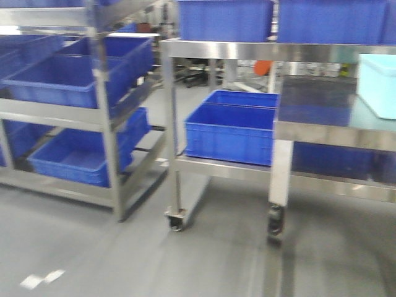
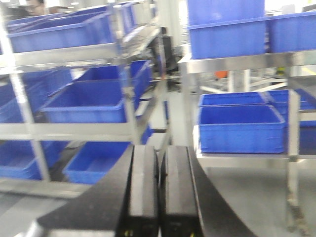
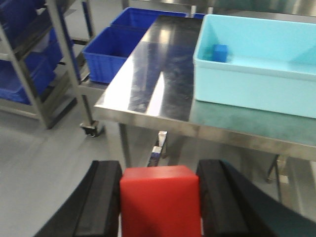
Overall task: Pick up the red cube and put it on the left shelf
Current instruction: 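Turn the base away from the table while holding the red cube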
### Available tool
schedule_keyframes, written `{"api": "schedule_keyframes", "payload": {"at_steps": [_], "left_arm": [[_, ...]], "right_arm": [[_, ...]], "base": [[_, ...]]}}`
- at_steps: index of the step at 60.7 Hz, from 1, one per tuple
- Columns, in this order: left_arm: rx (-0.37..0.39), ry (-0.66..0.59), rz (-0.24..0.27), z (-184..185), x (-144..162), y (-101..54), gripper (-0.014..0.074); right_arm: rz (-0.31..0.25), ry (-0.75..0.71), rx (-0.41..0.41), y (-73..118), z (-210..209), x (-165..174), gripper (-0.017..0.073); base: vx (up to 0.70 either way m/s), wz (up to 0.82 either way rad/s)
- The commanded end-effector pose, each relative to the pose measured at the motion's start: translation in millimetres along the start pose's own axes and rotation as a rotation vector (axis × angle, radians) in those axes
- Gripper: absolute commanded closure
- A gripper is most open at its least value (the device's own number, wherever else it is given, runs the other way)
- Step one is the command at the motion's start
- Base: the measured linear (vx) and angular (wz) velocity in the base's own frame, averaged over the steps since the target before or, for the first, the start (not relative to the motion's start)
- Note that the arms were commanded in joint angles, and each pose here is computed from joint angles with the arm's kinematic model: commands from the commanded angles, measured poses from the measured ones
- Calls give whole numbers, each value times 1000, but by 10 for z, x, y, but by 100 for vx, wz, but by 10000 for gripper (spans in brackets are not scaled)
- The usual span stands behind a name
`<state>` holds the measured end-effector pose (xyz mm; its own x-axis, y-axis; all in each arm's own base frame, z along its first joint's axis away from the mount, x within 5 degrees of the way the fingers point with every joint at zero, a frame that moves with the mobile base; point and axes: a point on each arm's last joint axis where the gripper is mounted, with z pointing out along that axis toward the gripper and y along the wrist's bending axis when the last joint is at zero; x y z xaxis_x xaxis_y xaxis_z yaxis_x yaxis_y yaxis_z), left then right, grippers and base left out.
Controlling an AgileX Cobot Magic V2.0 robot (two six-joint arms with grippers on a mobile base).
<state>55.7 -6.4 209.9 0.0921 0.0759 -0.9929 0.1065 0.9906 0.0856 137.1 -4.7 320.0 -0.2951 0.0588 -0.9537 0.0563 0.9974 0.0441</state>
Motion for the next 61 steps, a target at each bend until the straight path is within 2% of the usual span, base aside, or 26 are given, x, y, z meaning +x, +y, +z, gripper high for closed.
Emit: {"api": "schedule_keyframes", "payload": {"at_steps": [1,61], "left_arm": [[-4,-53,-1,9,4,1,488],[-4,-53,-1,9,4,1,488]], "right_arm": [[-9,-113,-11,14,-28,-174,510],[-9,-113,-11,14,-28,-174,510]], "base": [[-27,30],[-27,49]]}}
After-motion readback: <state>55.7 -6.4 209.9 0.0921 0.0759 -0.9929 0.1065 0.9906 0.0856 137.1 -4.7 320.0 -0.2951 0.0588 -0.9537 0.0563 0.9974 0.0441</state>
